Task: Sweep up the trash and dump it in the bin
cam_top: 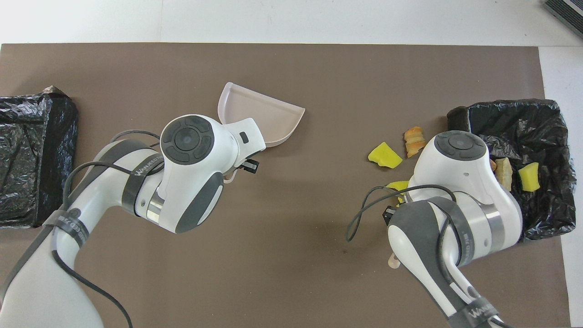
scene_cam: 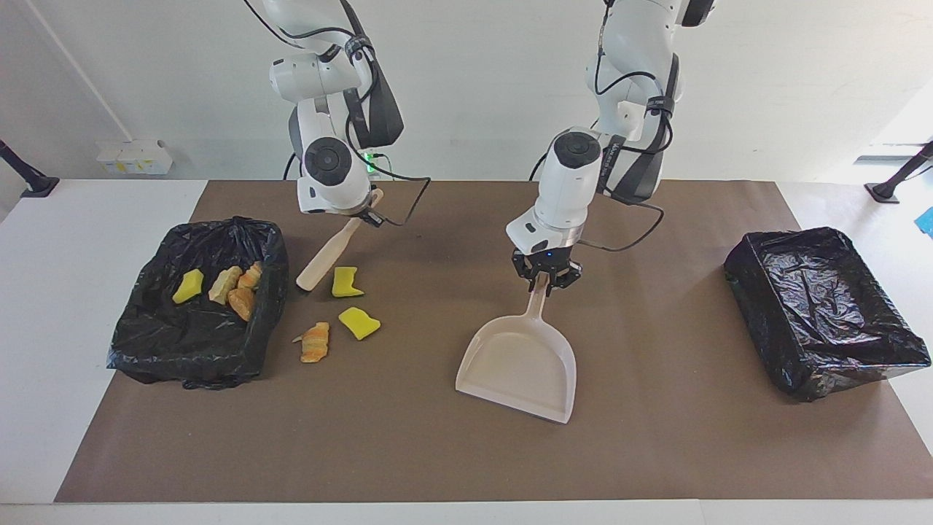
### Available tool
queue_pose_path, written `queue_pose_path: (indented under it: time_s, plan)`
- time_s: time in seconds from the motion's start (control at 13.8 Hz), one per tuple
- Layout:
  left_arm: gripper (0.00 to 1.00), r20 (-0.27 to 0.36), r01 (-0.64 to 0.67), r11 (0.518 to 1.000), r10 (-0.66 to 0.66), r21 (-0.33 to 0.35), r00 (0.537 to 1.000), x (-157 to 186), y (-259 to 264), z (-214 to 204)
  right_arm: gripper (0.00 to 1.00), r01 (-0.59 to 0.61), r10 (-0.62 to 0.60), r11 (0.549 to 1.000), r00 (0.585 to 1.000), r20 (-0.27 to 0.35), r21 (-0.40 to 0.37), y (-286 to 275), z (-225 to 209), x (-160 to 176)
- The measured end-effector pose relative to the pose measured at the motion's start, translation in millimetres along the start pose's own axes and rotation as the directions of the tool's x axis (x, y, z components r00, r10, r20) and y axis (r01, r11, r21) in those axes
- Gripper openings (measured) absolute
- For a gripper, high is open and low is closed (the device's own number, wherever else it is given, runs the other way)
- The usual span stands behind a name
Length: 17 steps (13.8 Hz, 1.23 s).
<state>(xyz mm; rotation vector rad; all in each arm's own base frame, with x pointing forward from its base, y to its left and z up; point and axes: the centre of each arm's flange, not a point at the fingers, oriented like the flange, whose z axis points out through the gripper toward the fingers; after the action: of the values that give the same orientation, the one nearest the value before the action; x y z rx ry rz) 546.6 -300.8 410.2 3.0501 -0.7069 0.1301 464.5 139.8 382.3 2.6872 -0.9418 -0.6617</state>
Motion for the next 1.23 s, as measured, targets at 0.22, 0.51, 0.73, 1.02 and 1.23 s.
queue_pose_path:
  time_s: [0.22,0.51,0.73,1.02,1.23]
  plan:
    - [0.33,0.046,-0.195,0.981,0.195,-0.003,0.980,-7.3,-16.9,-11.1,0.26,-0.048,0.048,0.998,0.999,0.012,0.043,-7.2,10.0,-0.6]
    - [0.33,0.091,-0.418,0.908,0.420,-0.033,0.903,-24.6,-30.3,4.7,0.26,-0.050,0.050,0.997,0.999,0.005,0.057,-11.7,22.8,3.6]
    - [0.33,0.092,-0.571,0.819,0.573,-0.056,0.814,-33.1,-55.9,6.8,0.26,0.015,-0.016,0.998,1.000,0.016,0.065,2.3,24.5,21.7]
    - [0.33,0.083,-0.690,0.720,0.694,-0.072,0.715,-34.3,-58.1,5.7,0.26,0.125,-0.124,0.992,0.992,-0.039,0.019,19.5,26.0,43.6]
    - [0.33,0.082,-0.710,0.700,0.714,-0.076,0.695,-34.8,-56.3,6.5,0.26,0.182,-0.180,0.983,0.981,-0.076,0.011,19.4,26.3,53.5]
